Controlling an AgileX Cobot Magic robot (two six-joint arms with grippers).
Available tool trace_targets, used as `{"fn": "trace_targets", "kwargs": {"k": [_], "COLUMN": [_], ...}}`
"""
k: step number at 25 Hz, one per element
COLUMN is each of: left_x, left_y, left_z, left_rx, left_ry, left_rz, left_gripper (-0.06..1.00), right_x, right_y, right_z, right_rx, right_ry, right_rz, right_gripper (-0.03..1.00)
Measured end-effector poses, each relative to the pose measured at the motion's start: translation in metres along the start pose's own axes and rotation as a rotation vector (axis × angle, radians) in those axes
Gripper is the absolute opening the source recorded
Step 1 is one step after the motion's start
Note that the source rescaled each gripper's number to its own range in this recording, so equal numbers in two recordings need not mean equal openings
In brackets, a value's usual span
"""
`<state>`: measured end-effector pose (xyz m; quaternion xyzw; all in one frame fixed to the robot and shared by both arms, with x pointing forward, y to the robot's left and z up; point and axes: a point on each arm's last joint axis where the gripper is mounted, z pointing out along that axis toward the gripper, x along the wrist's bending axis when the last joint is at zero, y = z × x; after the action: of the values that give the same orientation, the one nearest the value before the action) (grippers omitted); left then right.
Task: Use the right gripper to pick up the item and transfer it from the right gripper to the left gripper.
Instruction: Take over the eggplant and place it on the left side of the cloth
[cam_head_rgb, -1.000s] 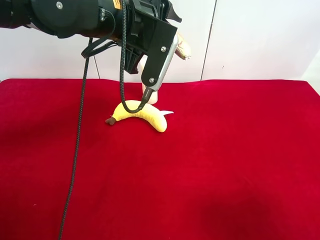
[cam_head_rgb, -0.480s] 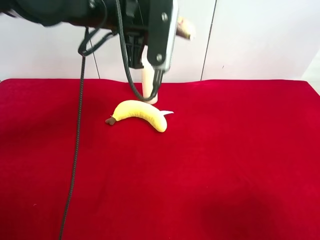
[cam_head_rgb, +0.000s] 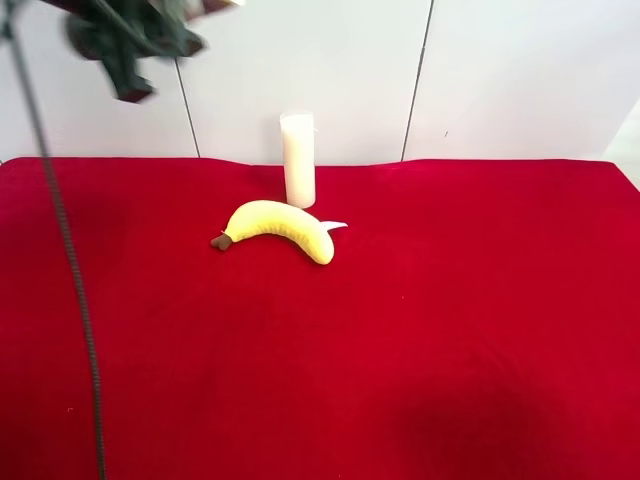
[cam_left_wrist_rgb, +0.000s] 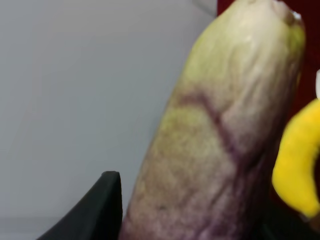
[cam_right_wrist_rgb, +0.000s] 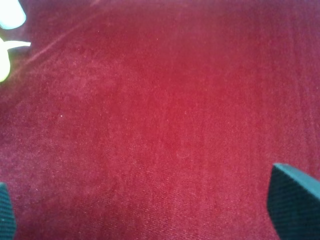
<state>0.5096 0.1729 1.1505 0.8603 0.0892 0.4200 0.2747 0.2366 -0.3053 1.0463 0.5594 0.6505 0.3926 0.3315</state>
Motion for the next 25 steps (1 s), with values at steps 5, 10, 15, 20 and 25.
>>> {"fn": "trace_targets", "kwargs": {"k": [5, 10, 15, 20, 25], "left_x": [0.009, 0.013, 0.000, -0.018, -0.029], "left_y": [-0.037, -0.061, -0.083, -0.109, -0.124], "left_z": [-0.045, -0.090, -0.114, -0.104, -0.072], "left_rx": [0.268, 0.441, 0.540, 0.584, 0.583], "left_ry": [-0.014, 0.058, 0.075, 0.079, 0.025], "left_rz": [-0.268, -0.490, -0.624, -0.669, -0.707], "left_gripper": [0.00, 0.00, 0.00, 0.00, 0.00], "right_x": [0.000, 0.000, 0.000, 0.000, 0.000], "right_y": [0.000, 0.000, 0.000, 0.000, 0.000], "right_z": [0.000, 0.000, 0.000, 0.000, 0.000], "right_rx": [0.000, 0.000, 0.000, 0.000, 0.000], "right_ry": [0.000, 0.000, 0.000, 0.000, 0.000], "right_rz": [0.000, 0.000, 0.000, 0.000, 0.000], "right_gripper": [1.00, 1.00, 1.00, 1.00, 1.00]}}
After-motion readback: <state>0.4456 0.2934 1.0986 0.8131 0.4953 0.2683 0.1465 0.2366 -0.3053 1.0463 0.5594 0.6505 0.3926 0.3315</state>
